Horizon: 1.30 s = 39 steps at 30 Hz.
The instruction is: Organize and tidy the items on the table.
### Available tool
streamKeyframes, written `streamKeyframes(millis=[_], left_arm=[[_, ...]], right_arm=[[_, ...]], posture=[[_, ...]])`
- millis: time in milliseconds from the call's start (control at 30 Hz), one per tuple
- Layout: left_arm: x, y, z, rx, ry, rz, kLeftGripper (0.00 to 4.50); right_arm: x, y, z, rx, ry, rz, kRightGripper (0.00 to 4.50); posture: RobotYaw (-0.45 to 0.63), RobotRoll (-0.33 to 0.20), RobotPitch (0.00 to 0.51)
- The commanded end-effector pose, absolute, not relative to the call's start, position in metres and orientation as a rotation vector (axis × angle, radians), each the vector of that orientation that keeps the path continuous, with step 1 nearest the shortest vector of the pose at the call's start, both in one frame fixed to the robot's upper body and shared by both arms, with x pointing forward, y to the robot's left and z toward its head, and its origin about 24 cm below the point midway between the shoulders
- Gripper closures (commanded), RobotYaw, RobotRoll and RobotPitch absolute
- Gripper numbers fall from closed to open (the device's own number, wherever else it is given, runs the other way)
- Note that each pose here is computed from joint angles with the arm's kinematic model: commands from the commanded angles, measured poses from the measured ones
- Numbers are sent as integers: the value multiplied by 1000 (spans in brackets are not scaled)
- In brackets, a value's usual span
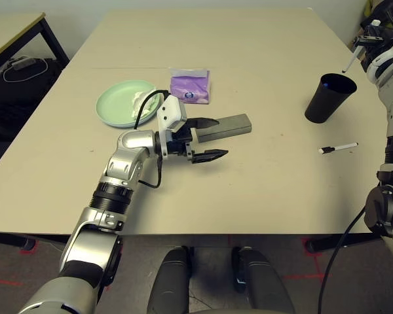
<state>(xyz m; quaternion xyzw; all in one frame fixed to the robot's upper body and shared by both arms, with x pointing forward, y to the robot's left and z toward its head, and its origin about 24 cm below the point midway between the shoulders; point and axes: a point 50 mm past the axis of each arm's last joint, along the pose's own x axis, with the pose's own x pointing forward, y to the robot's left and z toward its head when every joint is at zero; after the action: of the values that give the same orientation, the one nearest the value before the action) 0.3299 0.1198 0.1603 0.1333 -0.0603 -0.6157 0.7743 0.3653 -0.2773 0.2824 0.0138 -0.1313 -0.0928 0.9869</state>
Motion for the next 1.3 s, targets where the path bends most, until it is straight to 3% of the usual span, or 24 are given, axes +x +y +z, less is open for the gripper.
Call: streamKeyframes(millis=[33, 600, 633, 933, 1167, 1300], left_arm=[[330, 120, 161, 307, -141, -1320, 0], [342, 122, 172, 253, -183, -1209, 0], [342, 122, 172, 249, -184, -1203, 0], [346, 123, 177, 222, -192, -1165, 0], [348, 125, 180, 200, -188, -1141, 0], [349, 126, 181, 194, -182, -1125, 0]], right_arm=[[366, -281, 274, 35, -236, -207, 4085], [364, -281, 267, 21, -214, -216, 4085], [364, -281, 267, 18, -212, -215, 3351], [365, -278, 268, 15, -213, -211, 25], [367, -275, 269, 2, -235, -176, 25], [366, -259, 259, -20, -256, 29, 25]], posture=[[79, 0, 98], [76, 0, 99], [76, 0, 99], [81, 0, 99], [83, 0, 101], [84, 0, 103]])
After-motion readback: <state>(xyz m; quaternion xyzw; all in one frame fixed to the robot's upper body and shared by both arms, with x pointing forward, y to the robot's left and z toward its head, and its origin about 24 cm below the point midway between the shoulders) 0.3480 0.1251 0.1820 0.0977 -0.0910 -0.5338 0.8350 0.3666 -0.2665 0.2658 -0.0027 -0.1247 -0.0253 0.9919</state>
